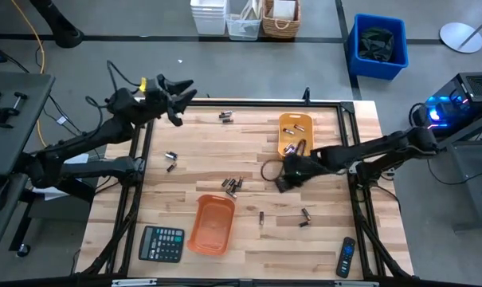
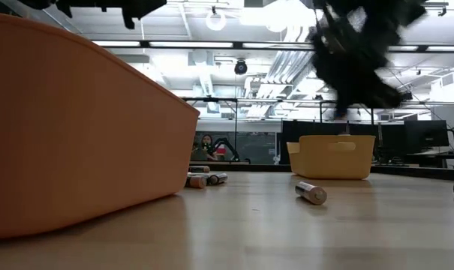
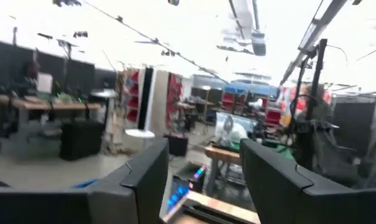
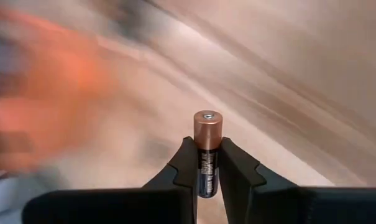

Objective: Sort batteries
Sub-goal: Put the black battery into the orange bin

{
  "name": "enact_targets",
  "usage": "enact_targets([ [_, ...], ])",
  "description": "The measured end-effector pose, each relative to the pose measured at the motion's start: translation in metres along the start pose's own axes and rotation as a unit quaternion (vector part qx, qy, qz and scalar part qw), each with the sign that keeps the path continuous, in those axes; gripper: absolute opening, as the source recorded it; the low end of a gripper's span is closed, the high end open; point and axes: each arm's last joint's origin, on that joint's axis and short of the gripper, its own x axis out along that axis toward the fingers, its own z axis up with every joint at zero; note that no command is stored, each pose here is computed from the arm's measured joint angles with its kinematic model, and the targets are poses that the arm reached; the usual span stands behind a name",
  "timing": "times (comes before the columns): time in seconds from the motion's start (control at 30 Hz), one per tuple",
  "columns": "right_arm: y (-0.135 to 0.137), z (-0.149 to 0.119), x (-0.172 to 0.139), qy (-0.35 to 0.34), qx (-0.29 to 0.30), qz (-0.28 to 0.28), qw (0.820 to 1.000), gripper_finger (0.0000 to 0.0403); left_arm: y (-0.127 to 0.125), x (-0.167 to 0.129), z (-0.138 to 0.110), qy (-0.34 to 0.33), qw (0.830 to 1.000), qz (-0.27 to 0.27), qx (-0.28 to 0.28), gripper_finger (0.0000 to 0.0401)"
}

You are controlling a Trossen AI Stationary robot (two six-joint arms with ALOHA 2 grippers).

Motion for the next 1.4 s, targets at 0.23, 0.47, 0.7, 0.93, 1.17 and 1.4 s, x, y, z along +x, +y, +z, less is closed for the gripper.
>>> enact_targets([
  [0.23, 0.074, 0.029, 0.007, -0.061, -0.131, 0.129, 0.981, 0.0032, 0.002, -0.004, 0.004, -0.007, 1.0, 0.008, 0.011, 0.0188],
  [0.47, 0.142, 0.041, 0.071, -0.007, -0.294, 0.169, 0.941, 0.0032, 0.003, -0.004, 0.002, 0.005, 1.0, 0.009, 0.009, 0.0188],
  [0.7, 0.173, 0.044, 0.124, 0.064, -0.384, 0.232, 0.891, 0.0039, 0.003, -0.004, 0.002, 0.004, 0.999, 0.009, -0.042, 0.0188],
  [0.93, 0.184, 0.019, 0.126, 0.065, -0.402, 0.19, 0.893, 0.0151, 0.003, -0.004, 0.002, 0.003, 0.995, 0.009, -0.098, 0.0188],
  [1.17, 0.183, 0.005, 0.098, 0.104, -0.394, 0.047, 0.912, 0.0207, 0.003, -0.004, 0.002, 0.003, 0.994, 0.009, -0.11, 0.0188],
  [1.4, 0.174, -0.026, 0.084, 0.128, -0.148, -0.11, 0.974, 0.0197, 0.003, -0.004, 0.002, 0.004, 0.991, 0.009, -0.13, 0.0188],
])
